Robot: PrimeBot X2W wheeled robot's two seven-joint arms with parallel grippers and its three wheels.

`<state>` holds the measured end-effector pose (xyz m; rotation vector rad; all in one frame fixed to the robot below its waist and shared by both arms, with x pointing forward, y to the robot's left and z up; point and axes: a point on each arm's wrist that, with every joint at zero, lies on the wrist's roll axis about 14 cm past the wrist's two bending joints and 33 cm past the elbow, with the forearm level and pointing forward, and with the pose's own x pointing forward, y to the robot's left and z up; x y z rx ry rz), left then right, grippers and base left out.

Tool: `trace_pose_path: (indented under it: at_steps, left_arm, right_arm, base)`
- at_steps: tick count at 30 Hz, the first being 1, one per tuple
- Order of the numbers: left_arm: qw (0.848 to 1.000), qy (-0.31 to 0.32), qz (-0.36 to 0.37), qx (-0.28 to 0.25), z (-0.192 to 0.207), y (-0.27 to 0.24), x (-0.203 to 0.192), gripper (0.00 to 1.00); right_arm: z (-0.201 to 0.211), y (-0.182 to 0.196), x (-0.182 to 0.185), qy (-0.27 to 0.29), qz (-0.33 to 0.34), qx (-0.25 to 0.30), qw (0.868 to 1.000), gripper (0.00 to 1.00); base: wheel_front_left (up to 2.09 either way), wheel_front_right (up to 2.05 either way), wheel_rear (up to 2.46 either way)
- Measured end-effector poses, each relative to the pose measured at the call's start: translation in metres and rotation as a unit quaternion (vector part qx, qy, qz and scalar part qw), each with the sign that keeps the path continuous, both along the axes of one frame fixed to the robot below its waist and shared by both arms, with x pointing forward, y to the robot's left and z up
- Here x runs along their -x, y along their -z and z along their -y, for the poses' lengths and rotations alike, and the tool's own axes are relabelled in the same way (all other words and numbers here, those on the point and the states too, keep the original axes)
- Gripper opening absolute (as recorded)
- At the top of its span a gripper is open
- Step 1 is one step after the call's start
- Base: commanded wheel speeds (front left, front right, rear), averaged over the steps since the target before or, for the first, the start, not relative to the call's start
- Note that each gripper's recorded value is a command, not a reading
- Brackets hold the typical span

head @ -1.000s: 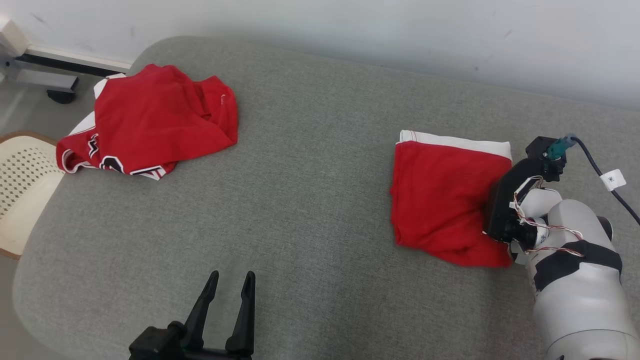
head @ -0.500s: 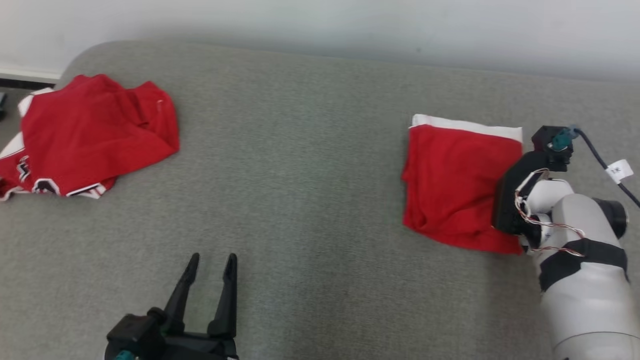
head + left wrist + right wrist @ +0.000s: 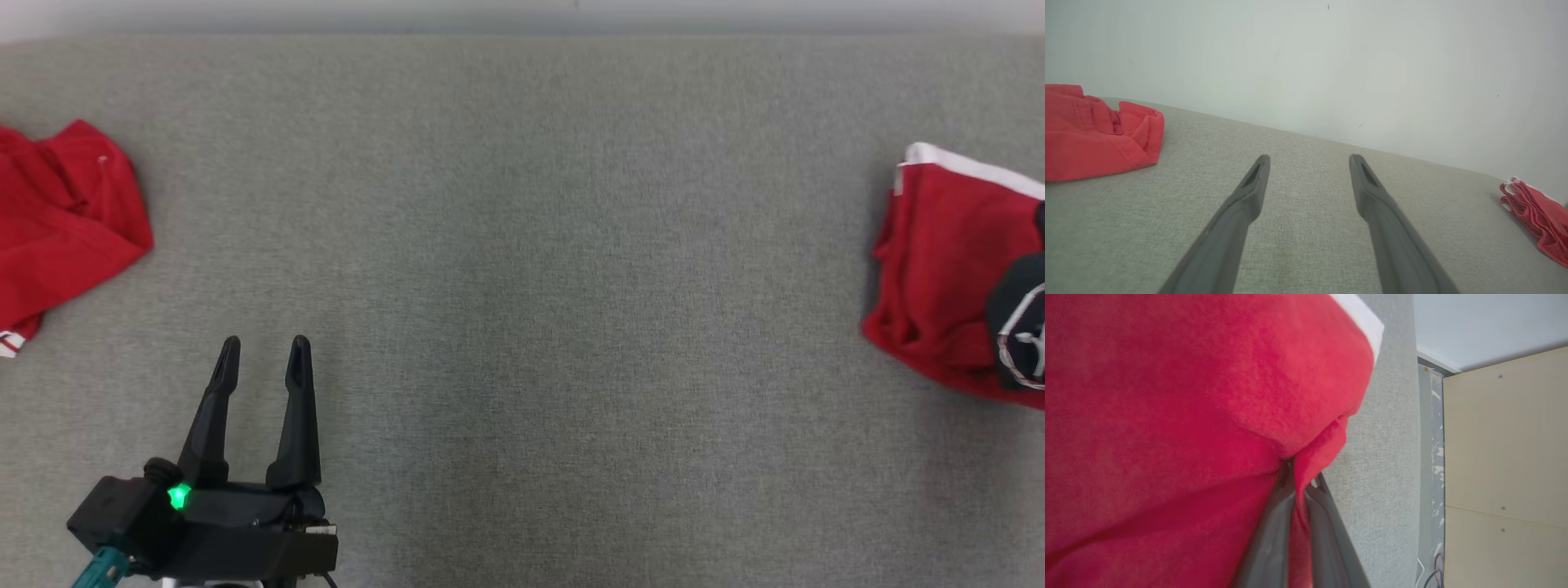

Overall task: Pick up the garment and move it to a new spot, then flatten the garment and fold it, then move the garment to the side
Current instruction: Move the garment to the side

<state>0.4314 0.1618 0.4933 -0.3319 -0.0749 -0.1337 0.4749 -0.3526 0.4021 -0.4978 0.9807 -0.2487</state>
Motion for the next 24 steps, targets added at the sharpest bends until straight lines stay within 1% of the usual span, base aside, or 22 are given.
trace_pose_path:
  at_steps: [4, 8, 16, 20, 23, 24]
  left_arm:
    - [1.0, 0.014, -0.013, -0.002, 0.006, 0.014, -0.01, 1.0]
    - [0.999, 0.024, -0.028, -0.004, 0.01, 0.028, -0.017, 1.0]
    - [0.999, 0.021, -0.046, -0.007, 0.006, 0.042, -0.019, 1.0]
    - [0.999, 0.022, -0.047, -0.007, 0.007, 0.043, -0.018, 1.0]
    - [0.999, 0.024, -0.048, -0.008, 0.008, 0.043, -0.017, 1.0]
    - [0.999, 0.025, -0.048, -0.01, 0.007, 0.043, -0.017, 1.0]
  right_arm:
    - [0.04, -0.002, 0.003, -0.015, -0.009, 0.061, 0.998, 0.0]
    - [0.071, -0.01, -0.001, -0.022, 0.003, 0.098, 0.995, 0.0]
    - [0.084, -0.018, -0.012, -0.038, 0.037, 0.133, 0.99, 0.0]
    - [0.087, -0.026, -0.013, -0.046, 0.06, 0.145, 0.986, 0.0]
    - [0.09, -0.028, -0.009, -0.04, 0.062, 0.149, 0.986, 0.0]
    - [0.093, -0.029, -0.007, -0.037, 0.065, 0.15, 0.986, 0.13]
  base:
    - [0.0, 0.0, 0.0]
    - [0.0, 0.0, 0.0]
    - [0.0, 0.0, 0.0]
    - [0.0, 0.0, 0.0]
    - [0.0, 0.0, 0.0]
    - [0.0, 0.0, 0.0]
